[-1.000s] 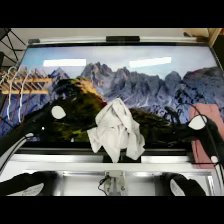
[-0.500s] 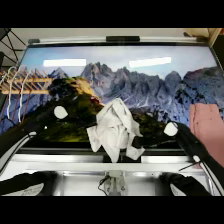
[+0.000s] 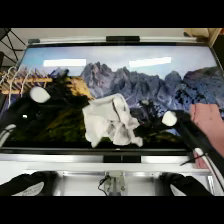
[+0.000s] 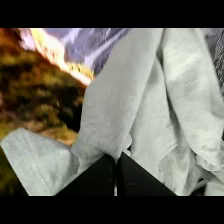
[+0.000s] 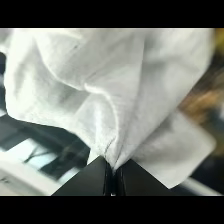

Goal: Fold the shirts.

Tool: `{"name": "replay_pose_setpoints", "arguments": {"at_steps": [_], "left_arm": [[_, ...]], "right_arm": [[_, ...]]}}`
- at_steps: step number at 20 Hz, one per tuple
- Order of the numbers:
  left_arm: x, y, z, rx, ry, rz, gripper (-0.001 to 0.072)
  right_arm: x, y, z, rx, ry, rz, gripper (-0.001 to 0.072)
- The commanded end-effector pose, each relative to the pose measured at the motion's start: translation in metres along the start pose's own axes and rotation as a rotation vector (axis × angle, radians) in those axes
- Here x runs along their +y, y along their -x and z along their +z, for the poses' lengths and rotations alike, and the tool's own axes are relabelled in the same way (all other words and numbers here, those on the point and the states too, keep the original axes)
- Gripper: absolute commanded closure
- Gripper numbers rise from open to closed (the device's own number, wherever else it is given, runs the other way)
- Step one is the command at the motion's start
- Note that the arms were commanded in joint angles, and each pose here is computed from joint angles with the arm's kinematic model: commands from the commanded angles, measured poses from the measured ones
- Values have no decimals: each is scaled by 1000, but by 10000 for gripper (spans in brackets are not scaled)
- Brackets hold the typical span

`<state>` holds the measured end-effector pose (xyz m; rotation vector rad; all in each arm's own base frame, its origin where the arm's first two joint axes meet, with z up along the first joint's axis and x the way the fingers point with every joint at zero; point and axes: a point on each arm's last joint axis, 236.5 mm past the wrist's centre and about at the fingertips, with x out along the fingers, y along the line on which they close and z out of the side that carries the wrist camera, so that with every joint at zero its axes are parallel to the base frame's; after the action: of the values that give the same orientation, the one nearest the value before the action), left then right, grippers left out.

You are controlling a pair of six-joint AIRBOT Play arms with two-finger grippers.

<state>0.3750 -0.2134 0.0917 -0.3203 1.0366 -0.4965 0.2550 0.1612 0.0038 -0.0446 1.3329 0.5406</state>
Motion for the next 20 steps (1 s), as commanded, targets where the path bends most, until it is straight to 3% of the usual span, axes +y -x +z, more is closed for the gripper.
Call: {"name": "replay_pose_setpoints", "arguments": {"at_steps": [1,3,6,10,15,20], "left_arm": [[-10,162,80,-309,-204,169,673],[-63,282,109,-617,-287,139,674],[-136,423,86,-955,-396,50,673],[-142,489,32,-1081,-391,77,673],[-86,433,-1,-781,-268,226,673],[-14,299,-13,-402,-155,302,673]], "right_arm": [[-48,171,62,-363,111,-383,634],[-32,292,79,-696,135,-478,634],[16,419,54,-1088,172,-461,634],[37,483,0,-1310,113,-422,634],[-2,448,-22,-1103,17,-530,634],[-40,359,4,-722,-57,-559,633]]}}
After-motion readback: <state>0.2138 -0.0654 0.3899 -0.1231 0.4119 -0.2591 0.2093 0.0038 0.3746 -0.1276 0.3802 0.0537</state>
